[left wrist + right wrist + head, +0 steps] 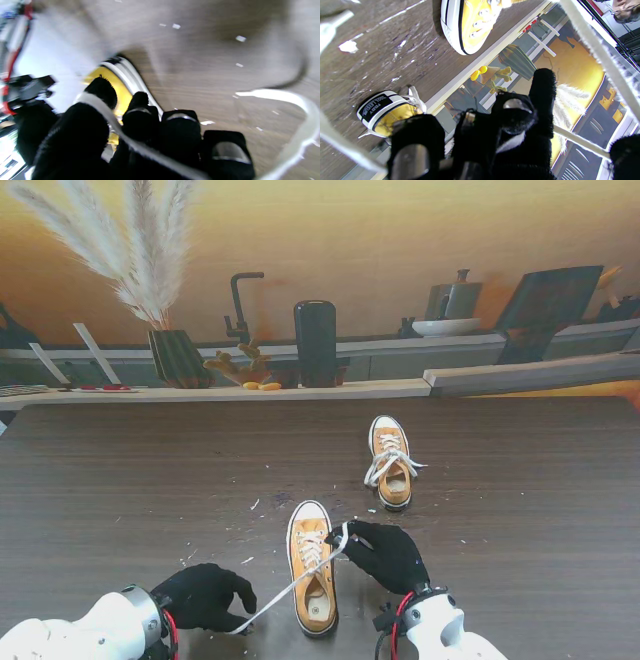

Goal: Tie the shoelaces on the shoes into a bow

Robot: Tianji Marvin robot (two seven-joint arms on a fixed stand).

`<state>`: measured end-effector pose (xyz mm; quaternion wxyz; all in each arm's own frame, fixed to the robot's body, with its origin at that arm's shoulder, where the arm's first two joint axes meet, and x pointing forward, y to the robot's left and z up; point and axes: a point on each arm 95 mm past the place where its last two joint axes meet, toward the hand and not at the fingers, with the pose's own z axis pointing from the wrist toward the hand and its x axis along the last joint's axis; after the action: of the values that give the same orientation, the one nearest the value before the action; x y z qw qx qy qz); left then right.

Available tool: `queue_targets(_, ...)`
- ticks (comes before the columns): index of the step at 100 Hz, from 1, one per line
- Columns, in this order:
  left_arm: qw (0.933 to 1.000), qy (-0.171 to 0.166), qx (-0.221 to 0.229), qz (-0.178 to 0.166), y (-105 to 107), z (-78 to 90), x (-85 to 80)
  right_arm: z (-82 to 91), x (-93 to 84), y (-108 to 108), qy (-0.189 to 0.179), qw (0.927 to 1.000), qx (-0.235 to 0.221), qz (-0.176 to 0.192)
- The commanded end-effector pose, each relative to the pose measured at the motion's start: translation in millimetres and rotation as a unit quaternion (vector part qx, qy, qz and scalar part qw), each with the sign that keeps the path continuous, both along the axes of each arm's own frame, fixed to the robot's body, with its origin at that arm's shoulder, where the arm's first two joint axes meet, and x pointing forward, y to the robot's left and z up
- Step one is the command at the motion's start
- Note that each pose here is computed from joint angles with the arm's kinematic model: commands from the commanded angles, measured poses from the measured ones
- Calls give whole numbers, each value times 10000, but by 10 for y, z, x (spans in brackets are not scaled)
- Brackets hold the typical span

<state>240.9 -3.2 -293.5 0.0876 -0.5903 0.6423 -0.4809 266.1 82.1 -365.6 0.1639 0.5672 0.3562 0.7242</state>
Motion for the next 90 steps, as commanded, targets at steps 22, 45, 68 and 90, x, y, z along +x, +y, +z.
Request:
queue_targets(22, 9890, 982, -1084, -227, 51, -171, 29, 31, -2, 12, 2, 10000, -9, 62)
queue_targets(45, 9554, 1722, -2398, -41, 19, -440, 29, 20, -8, 18, 39, 10000, -33, 81)
queue_targets(68, 9169, 2191, -3336, 26, -85, -598, 19, 17, -15, 17, 52, 9999, -38, 83)
queue_targets(90, 8748, 2580, -4100, 4, -155, -689, 3, 28, -21, 19, 20, 9999, -45, 119)
